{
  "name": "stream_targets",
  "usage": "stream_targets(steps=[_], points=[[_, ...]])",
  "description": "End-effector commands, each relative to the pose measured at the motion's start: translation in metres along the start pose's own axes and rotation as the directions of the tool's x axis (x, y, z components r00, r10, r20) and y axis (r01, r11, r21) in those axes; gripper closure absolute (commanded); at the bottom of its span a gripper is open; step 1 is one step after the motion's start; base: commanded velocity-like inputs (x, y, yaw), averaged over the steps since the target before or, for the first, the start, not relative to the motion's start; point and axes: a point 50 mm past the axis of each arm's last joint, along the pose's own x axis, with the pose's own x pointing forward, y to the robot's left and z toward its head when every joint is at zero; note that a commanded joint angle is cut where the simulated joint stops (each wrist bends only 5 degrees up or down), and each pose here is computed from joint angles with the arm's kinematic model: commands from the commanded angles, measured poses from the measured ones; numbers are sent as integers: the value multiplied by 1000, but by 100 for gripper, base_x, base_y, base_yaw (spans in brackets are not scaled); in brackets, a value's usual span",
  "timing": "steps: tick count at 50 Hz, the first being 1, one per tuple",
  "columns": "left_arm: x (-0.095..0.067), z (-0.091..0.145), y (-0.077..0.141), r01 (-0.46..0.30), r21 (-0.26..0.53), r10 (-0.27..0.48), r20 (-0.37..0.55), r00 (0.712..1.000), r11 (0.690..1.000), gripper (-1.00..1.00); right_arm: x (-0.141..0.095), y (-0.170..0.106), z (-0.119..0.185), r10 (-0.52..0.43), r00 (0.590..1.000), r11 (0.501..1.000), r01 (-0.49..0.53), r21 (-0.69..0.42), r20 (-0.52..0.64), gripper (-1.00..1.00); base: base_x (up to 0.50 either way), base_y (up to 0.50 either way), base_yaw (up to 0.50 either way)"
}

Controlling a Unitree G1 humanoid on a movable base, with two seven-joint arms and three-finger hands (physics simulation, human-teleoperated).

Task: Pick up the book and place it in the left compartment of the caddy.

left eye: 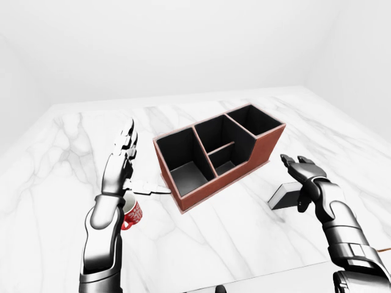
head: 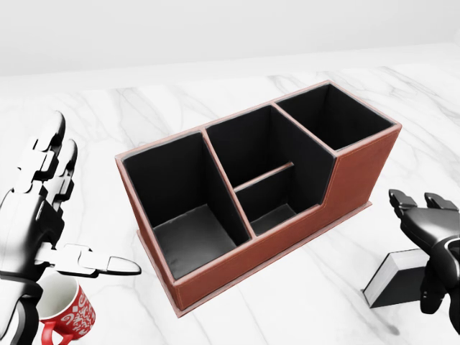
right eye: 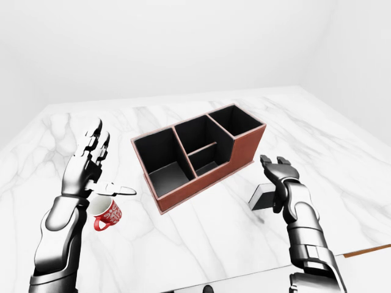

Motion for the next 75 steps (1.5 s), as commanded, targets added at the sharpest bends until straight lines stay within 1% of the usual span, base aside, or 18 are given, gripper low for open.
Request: stream_targets(steps=[1,29,32,33,52,73,74,75], points=[[-1,-3,1,-4,-2,4,-13,1000,1000,-100,8,6,-6,10,1000,1000,-10,1,-28,-100,0,0,0],[-6,-6,4,-14,-7,13,-28,1000,1000,-100,27,18,-10,28,998,999,-27,23,-58,-100,0,0,0],[-6,-6,4,-15,-8,15,-30,999,1000,-100,27,19,-12,30,998,999,-29,21,-62,-100,0,0,0],[-6,-7,4,-16,-9,15,-30,999,1000,-100,27,19,-13,21,997,1000,-22,-2,-71,-100,0,0,0],[-10,-2,3,-25,4,25,-18,1000,1000,-100,31,28,-10,34,998,999,-34,4,-57,-100,0,0,0],[-14,-1,5,-39,9,40,-16,999,999,-100,32,36,-9,53,996,999,-52,8,-69,-100,0,0,0],[-14,-2,5,-39,9,40,-17,999,999,-100,32,35,-10,48,996,999,-48,7,-68,-46,0,0,0],[-14,-2,5,-39,9,39,-18,999,999,-100,32,34,-10,44,997,999,-43,8,-68,100,0,0,0]])
